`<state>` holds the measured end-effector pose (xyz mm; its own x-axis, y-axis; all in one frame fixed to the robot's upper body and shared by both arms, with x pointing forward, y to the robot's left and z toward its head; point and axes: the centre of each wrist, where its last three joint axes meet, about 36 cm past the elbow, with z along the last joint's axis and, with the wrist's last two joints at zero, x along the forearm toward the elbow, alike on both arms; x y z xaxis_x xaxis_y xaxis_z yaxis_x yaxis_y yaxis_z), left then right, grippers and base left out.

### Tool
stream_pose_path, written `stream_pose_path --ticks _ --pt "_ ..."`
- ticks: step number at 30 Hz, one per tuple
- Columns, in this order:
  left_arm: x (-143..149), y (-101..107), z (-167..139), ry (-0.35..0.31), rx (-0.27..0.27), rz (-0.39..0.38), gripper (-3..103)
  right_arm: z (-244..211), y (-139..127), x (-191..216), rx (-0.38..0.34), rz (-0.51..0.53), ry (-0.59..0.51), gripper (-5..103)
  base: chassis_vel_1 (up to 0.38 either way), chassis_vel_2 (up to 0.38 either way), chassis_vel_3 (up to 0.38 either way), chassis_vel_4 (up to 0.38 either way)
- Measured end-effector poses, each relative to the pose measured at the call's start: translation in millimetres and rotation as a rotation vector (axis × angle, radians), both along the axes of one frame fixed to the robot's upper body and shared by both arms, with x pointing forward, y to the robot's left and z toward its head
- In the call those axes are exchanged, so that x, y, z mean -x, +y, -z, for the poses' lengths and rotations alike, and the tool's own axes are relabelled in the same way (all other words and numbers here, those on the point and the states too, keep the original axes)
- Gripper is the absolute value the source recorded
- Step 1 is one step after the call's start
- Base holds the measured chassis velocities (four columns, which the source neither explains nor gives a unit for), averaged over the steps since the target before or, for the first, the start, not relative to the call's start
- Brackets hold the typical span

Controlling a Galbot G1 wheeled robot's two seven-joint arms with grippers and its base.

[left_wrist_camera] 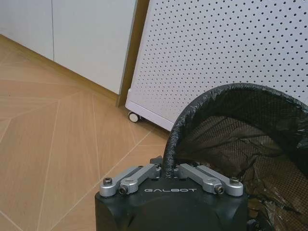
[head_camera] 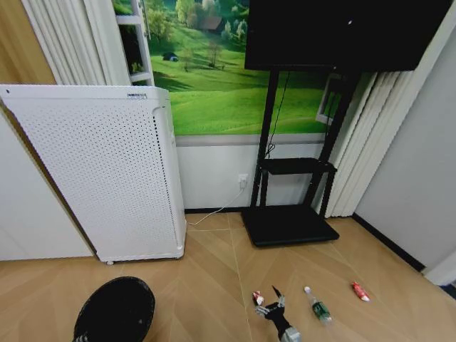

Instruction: Pick up the trash bin and place the garbage on the floor into it.

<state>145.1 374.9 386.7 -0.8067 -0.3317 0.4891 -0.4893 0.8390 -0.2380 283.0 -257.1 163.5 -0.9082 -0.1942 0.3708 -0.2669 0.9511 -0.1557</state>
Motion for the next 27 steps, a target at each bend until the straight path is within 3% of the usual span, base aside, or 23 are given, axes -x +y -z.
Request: stream_pose_path --ticks 8,17,27 --pt "-1.1 -3.6 -2.9 -0.005 -0.018 -0.004 3 19.1 -12.9 -14.4 0.046 0.008 0.071 100 0.000 0.000 0.000 0.000" --pt "4.8 -5.2 -5.7 0.000 -0.027 -0.016 3 23.4 -3.7 -44.1 0.076 -0.024 0.111 100 0.000 0.000 0.000 0.000" --pt "6.6 -5.3 -5.7 0.001 -0.029 -0.021 3 44.3 -5.1 -63.7 0.129 0.012 0.152 100 0.000 0.000 0.000 0.000"
